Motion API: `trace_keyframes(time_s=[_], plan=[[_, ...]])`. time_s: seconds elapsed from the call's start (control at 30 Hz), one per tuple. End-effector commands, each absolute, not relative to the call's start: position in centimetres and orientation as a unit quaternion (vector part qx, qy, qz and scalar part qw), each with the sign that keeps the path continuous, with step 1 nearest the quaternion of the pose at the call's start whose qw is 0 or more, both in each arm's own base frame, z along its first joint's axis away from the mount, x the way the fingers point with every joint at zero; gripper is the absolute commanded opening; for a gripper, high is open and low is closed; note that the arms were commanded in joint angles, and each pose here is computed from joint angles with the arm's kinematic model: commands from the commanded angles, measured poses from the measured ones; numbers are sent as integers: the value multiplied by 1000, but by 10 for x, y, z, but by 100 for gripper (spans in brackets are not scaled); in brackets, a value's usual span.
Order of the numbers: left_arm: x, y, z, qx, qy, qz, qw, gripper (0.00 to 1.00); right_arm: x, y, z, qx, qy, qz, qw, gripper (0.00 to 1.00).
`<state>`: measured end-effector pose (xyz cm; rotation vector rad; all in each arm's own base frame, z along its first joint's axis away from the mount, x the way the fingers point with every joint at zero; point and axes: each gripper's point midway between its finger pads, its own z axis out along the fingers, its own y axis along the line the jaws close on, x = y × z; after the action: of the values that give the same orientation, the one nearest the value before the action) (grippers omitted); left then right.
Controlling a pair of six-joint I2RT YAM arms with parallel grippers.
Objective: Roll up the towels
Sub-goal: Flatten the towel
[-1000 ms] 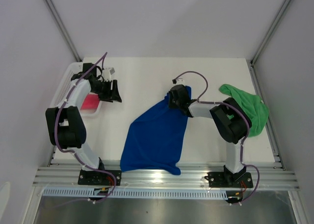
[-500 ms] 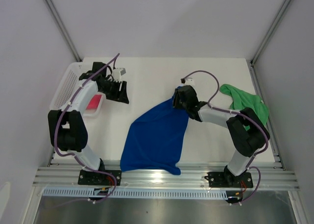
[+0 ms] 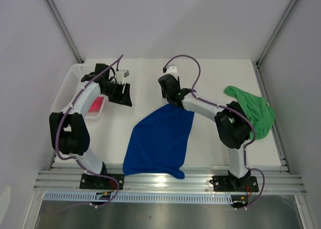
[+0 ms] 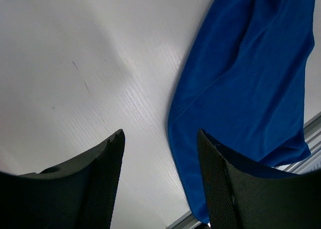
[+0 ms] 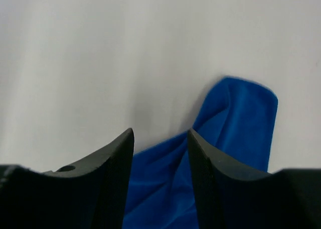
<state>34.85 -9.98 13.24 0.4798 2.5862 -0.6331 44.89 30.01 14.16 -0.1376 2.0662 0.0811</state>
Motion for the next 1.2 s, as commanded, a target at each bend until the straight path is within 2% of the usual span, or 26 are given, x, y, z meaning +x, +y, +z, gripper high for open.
trace_keyframes(time_s=[0.0, 0.17, 0.27, 0.37, 0.4, 0.5, 0.7, 0.8, 0.93, 1.07, 1.17], plan=[[347, -102, 144, 193, 926, -224, 236, 63, 444, 271, 101, -91, 884, -82, 451, 50], [347, -102, 141, 191, 927, -225, 230, 63, 439, 277, 77, -133, 889, -107, 424, 50], [347, -102, 140, 191, 927, -226, 228, 63, 433, 271, 62, -153, 894, -136, 399, 45], [347, -102, 141, 191, 928, -225, 229, 63, 427, 257, 54, -139, 897, -151, 392, 35], [347, -102, 141, 192, 927, -225, 229, 63, 424, 254, 51, -135, 898, -150, 391, 28], [347, -102, 140, 191, 928, -225, 227, 63, 418, 242, 48, -115, 903, -139, 391, 19], [347, -102, 141, 191, 928, -225, 227, 63, 414, 230, 53, -100, 901, -134, 401, 11], [347, -101, 141, 192, 928, -224, 227, 63, 416, 233, 69, -90, 892, -105, 430, 9], [346, -102, 142, 193, 927, -224, 228, 63, 426, 249, 100, -79, 872, -7, 483, 10], [346, -101, 140, 193, 928, -224, 226, 63, 434, 260, 111, -64, 864, 90, 492, 9], [344, -101, 140, 194, 928, -224, 224, 63, 440, 259, 112, -45, 860, 122, 493, 6]])
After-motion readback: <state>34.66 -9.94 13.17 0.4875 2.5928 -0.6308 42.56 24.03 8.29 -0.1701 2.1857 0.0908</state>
